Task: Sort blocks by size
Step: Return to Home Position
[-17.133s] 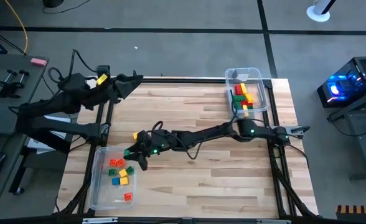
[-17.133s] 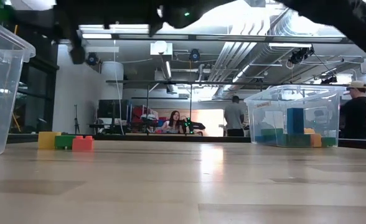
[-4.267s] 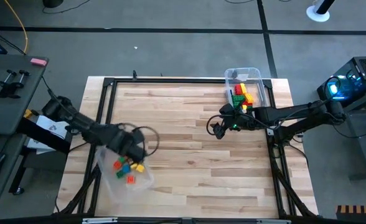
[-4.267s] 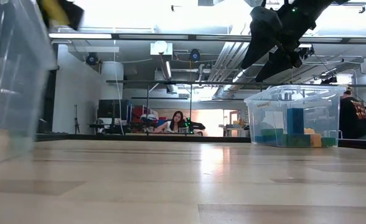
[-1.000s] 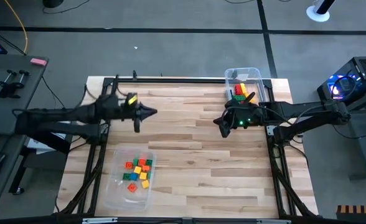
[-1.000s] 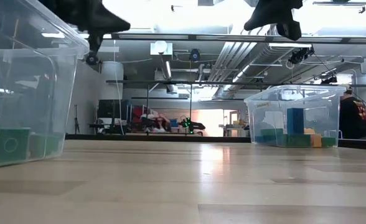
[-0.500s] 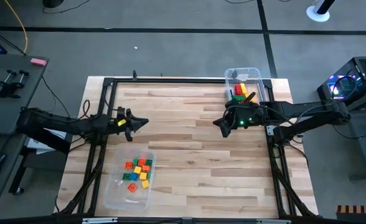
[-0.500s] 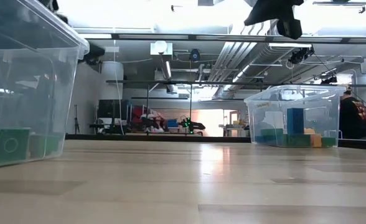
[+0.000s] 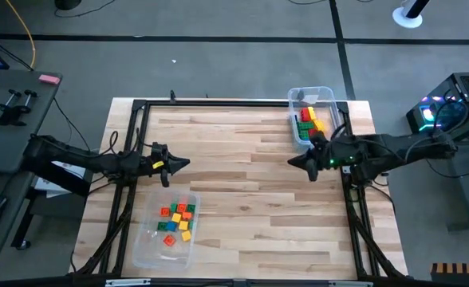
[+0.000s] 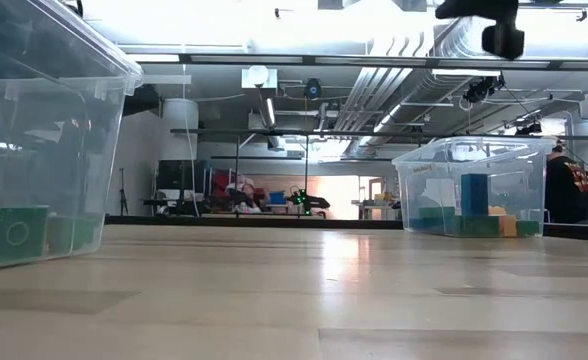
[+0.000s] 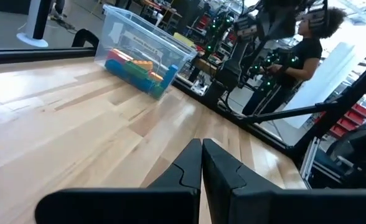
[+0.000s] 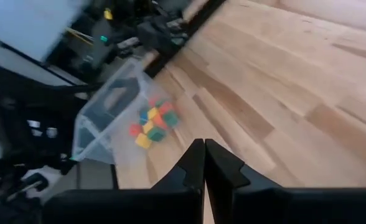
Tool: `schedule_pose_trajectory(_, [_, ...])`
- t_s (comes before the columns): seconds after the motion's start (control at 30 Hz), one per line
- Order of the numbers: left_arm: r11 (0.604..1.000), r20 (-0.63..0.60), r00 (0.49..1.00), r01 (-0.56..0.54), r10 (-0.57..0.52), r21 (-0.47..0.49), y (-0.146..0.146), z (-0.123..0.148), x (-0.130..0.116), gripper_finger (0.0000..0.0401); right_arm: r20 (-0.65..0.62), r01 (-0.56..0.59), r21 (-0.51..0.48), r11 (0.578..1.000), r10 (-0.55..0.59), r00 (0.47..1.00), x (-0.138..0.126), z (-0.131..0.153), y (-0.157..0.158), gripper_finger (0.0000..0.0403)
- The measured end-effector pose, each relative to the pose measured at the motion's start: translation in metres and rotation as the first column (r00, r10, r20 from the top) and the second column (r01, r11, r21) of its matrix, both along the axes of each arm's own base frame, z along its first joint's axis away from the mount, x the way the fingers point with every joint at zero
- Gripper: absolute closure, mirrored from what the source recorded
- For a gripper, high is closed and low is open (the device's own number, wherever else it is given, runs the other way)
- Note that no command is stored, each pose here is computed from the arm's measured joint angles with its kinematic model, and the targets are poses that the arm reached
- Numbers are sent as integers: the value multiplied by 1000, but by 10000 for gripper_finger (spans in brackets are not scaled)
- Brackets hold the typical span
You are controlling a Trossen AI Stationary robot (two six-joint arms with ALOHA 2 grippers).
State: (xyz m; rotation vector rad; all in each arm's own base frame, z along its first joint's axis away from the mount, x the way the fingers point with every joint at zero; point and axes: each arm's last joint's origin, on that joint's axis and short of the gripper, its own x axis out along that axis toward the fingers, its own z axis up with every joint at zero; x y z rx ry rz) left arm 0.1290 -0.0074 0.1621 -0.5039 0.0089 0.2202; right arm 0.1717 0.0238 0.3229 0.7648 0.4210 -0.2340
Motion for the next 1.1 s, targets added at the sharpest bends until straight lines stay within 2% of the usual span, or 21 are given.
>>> schedule_pose_trajectory(0.1, [1000,0,1000,0,0,1,0,0,0,400,161,-16,-11,1000,17,987,2,-28,0,403])
schedule_pose_trajectory(0.2, [1000,0,1000,-1,1,1,0,0,0,400,375,-59,-39,998,69,924,7,-56,-10,403])
schedule_pose_trajectory(0.3, [1000,0,1000,-1,1,1,0,0,0,400,475,-131,-53,990,141,869,3,-78,-26,403])
schedule_pose_trajectory(0.43, [1000,-6,1000,0,0,2,0,0,-2,400,483,-188,-87,978,207,851,-9,-100,-39,403])
schedule_pose_trajectory(0.57, [1000,31,1000,0,0,-2,1,5,-11,400,498,-181,-155,971,236,834,-23,-116,-39,403])
schedule_pose_trajectory(0.7, [1000,96,995,1,1,-11,3,11,-20,400,538,-143,-178,974,218,814,-36,-135,-37,403])
schedule_pose_trajectory(0.77, [1000,114,994,0,2,-14,3,12,-22,400,542,-107,-153,982,174,822,-41,-144,-38,403])
schedule_pose_trajectory(0.9, [1000,69,998,-2,3,-8,3,7,-24,400,538,-88,-196,977,183,823,-43,-142,-37,403])
schedule_pose_trajectory(1.0, [1000,-1,1000,-2,2,2,4,1,-25,400,500,-36,-186,982,126,857,-42,-146,-39,402])
schedule_pose_trajectory(1.1, [1000,24,1000,2,-2,-3,4,2,-27,400,374,-49,-169,984,110,921,-42,-160,-39,401])
